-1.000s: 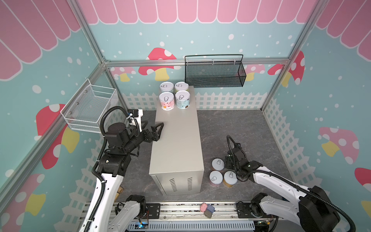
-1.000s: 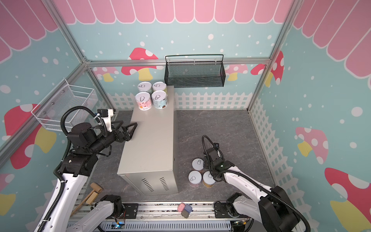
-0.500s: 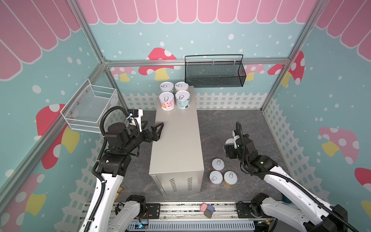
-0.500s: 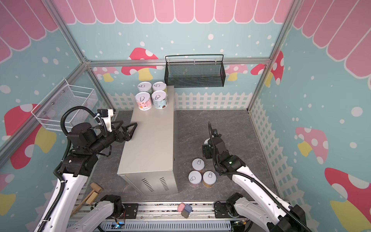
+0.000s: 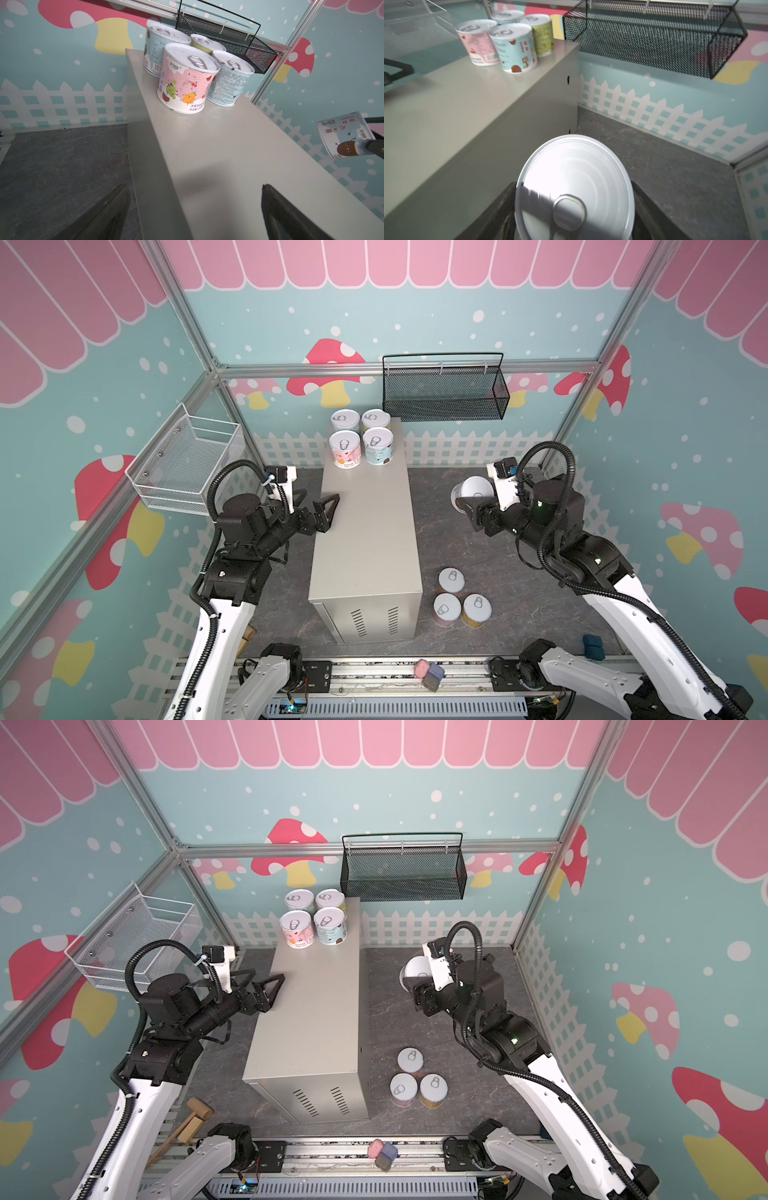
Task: Place and organize the canned foods onto the counter
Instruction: 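Lift the light-blue can and carry it onto the cabinet top with the right gripper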
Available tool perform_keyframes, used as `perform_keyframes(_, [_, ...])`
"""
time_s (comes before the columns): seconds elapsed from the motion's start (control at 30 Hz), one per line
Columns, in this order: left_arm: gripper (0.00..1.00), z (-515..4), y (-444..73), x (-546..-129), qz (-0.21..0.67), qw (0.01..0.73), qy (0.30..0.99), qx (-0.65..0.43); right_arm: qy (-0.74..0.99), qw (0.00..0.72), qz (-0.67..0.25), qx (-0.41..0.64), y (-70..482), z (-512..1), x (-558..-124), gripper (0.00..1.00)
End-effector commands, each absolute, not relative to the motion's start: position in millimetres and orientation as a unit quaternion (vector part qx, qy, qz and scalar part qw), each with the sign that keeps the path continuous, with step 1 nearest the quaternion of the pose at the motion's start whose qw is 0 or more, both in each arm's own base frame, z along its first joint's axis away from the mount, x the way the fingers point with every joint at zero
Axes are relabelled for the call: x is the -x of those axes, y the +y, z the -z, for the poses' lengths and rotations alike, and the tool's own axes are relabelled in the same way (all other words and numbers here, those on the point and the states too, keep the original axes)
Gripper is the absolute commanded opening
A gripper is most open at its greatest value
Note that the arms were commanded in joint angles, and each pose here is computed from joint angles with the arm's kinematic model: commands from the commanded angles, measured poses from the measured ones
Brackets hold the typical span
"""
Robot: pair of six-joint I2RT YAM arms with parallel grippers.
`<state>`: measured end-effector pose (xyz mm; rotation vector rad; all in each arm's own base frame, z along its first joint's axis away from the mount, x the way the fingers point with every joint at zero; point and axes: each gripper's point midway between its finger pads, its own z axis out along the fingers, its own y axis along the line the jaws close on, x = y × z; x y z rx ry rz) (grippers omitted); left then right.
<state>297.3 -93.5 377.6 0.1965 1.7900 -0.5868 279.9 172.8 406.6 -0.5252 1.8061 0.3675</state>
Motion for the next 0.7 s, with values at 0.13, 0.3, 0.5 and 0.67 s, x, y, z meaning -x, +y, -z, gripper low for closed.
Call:
perform_keyframes(0.13, [0.99,-401.3,-109.5,-276.7,0.27,0.593,0.747,-0.132,0.706,0.582,-0.245,0.32,216.6,-455.1,-263.9,0.55])
perform_keyframes(0.3, [0.99,-418.4,-108.5,-264.2,0.272,0.585,0.754,-0.122,0.681,0.569,-0.294,0.354,238.1,-471.8,-258.0,0.55])
perform_keyframes(0.5, [0.99,-441.8,-109.0,-238.3,0.284,0.567,0.764,-0.121,0.671,0.538,-0.332,0.387,261.5,-476.2,-252.2,0.55])
perform_keyframes(0.67, [0.99,-454.5,-106.7,-220.8,0.284,0.559,0.77,-0.116,0.675,0.512,-0.334,0.413,286.8,-472.7,-246.0,0.55])
